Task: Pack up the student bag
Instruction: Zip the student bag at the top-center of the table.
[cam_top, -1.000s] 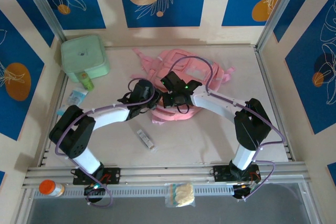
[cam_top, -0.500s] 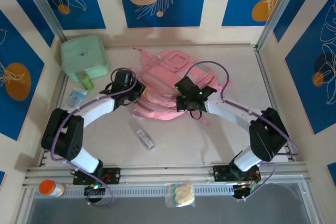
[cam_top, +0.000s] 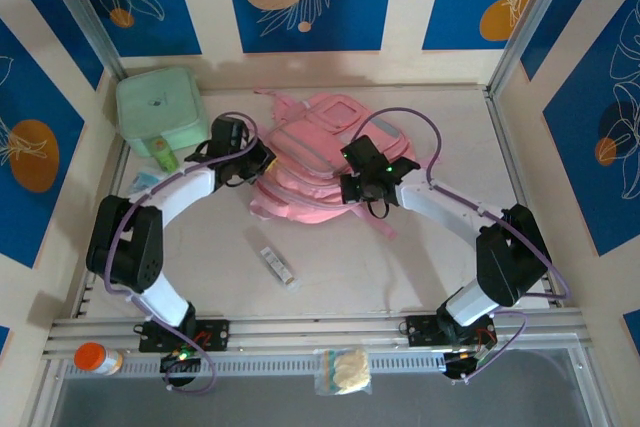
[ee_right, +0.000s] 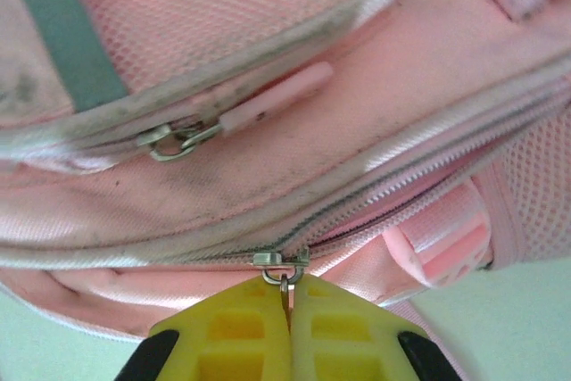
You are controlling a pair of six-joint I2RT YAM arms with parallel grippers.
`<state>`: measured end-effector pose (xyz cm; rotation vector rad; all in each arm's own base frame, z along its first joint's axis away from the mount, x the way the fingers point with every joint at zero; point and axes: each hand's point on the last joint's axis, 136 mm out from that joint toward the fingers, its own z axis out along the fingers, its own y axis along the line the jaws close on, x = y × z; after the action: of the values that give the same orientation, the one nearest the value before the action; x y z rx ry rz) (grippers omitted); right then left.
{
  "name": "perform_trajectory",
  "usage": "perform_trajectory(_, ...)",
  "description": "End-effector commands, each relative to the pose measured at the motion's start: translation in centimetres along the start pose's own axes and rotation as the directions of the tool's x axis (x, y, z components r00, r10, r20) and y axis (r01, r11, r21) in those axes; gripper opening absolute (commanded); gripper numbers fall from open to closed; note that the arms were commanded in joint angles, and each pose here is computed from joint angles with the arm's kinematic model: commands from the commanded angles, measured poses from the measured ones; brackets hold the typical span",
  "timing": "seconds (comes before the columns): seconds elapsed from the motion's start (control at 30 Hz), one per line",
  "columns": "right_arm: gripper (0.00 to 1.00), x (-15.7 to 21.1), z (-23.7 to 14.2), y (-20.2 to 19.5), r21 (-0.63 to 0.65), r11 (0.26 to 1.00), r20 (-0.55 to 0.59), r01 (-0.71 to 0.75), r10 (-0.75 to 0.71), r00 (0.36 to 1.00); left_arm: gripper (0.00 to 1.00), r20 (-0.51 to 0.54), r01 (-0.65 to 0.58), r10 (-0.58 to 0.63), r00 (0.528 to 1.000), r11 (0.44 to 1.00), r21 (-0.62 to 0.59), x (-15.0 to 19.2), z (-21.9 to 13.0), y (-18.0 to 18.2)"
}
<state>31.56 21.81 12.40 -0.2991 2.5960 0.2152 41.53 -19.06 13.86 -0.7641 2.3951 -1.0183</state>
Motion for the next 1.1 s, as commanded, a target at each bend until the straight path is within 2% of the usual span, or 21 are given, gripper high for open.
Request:
perform_trajectory(0.0, 0.0, 0.7, -1.3, -0.2, 0.076, 0.991, -0.021, 0.113, -0.111, 0.994, 0.18, 0.127, -0.032, 0.029, 0.991, 0.999, 0.023, -4.3, -1.7, -0.7)
perform_trajectory(0.07, 0.0, 0.7, -1.0, 0.5, 0.04, 0.995, -0.029, 0.093, -0.092, 0.995, 0.34, 0.112, -0.021, 0.013, 0.994, 0.998, 0.063, -3.1, -2.3, -0.9)
perform_trajectory(0.1, 0.0, 0.7, -0.9, 1.1, 0.009, 0.995, -0.024, 0.1, -0.099, 0.995, 0.38, 0.108, -0.011, 0.002, 0.994, 0.997, 0.076, -2.4, -2.7, -0.9)
perform_trajectory(0.27, 0.0, 0.4, -0.5, 2.0, -0.022, 0.996, -0.018, 0.088, -0.089, 0.996, 0.46, 0.094, 0.051, -0.066, 0.993, 0.987, 0.152, 2.8, -3.7, -1.4)
perform_trajectory(0.4, 0.0, 0.5, -0.3, 2.0, -0.014, 0.996, -0.022, 0.089, -0.089, 0.996, 0.47, 0.082, 0.095, -0.113, 0.99, 0.977, 0.193, 7.3, -2.8, -2.4)
perform_trajectory(0.5, 0.0, 0.5, -0.3, 1.8, -0.003, 0.997, -0.02, 0.082, -0.082, 0.996, 0.47, 0.034, 0.146, -0.156, 0.987, 0.965, 0.218, 9.8, -1.6, -3.1)
perform_trajectory(0.6, 0.0, 0.4, -0.2, 1.8, -0.003, 0.997, -0.019, 0.077, -0.077, 0.997, 0.47, 0.033, 0.183, -0.194, 0.98, 0.962, 0.201, 11.7, -0.5, -2.4)
perform_trajectory(0.73, 0.0, 0.4, -0.1, 2.0, -0.007, 0.997, -0.021, 0.075, -0.075, 0.997, 0.46, 0.044, 0.206, -0.216, 0.975, 0.965, 0.164, 12.4, 0.4, -1.6)
perform_trajectory(0.9, 0.0, 0.4, 0.0, 1.9, 0.005, 0.998, -0.02, 0.066, -0.066, 0.998, 0.37, 0.074, 0.221, -0.231, 0.97, 0.967, 0.129, 13.0, 1.0, -0.8)
perform_trajectory(1.07, 0.0, 0.3, -0.1, 1.8, 0.003, 0.999, -0.021, 0.048, -0.048, 0.999, 0.41, 0.14, 0.24, -0.252, 0.958, 0.966, 0.095, 12.7, 0.0, 1.3)
